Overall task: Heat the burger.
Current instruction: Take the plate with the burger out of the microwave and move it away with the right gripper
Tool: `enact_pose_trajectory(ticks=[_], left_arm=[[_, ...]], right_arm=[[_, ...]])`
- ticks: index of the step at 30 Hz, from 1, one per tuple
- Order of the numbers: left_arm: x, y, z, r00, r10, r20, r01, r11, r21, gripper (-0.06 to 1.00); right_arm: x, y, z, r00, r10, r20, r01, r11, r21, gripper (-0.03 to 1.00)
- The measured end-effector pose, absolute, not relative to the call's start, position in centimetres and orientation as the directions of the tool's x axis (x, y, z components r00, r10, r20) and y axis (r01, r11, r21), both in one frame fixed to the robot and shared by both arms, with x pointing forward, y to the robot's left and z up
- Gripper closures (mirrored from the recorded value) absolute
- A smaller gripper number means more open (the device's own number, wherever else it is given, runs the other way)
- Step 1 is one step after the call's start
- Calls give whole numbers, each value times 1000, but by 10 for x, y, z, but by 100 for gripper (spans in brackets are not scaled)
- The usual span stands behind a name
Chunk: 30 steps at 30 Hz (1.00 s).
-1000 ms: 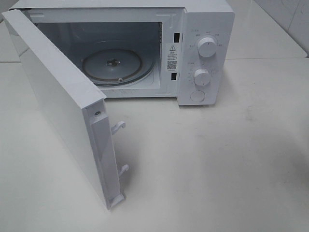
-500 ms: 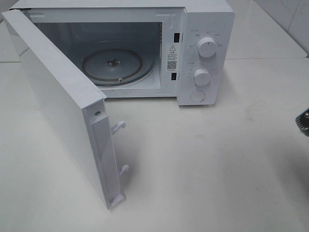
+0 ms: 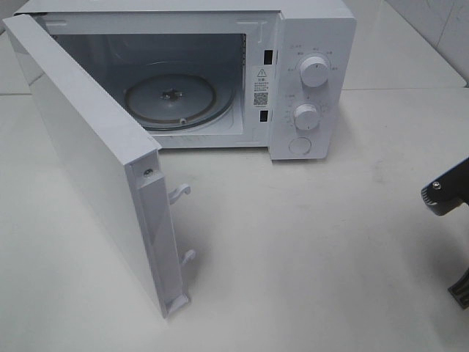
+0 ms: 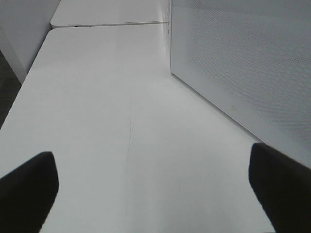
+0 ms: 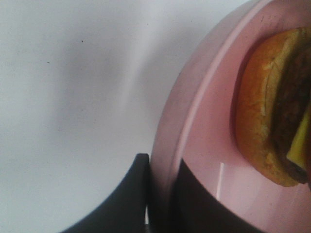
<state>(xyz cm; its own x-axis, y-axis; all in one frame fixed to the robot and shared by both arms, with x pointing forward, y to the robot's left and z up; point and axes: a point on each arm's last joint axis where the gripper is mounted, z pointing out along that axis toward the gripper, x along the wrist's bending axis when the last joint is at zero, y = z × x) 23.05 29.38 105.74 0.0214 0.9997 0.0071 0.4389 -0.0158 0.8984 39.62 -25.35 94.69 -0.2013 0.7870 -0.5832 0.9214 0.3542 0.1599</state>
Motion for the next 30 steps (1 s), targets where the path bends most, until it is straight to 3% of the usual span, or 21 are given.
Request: enact_pose_trajectory(ticks=[30], left_arm=[[230, 294, 1057, 21, 1000, 7, 439, -16, 898, -4]], right_arm=[[442, -216, 883, -172, 813, -557, 951, 284, 121, 88]])
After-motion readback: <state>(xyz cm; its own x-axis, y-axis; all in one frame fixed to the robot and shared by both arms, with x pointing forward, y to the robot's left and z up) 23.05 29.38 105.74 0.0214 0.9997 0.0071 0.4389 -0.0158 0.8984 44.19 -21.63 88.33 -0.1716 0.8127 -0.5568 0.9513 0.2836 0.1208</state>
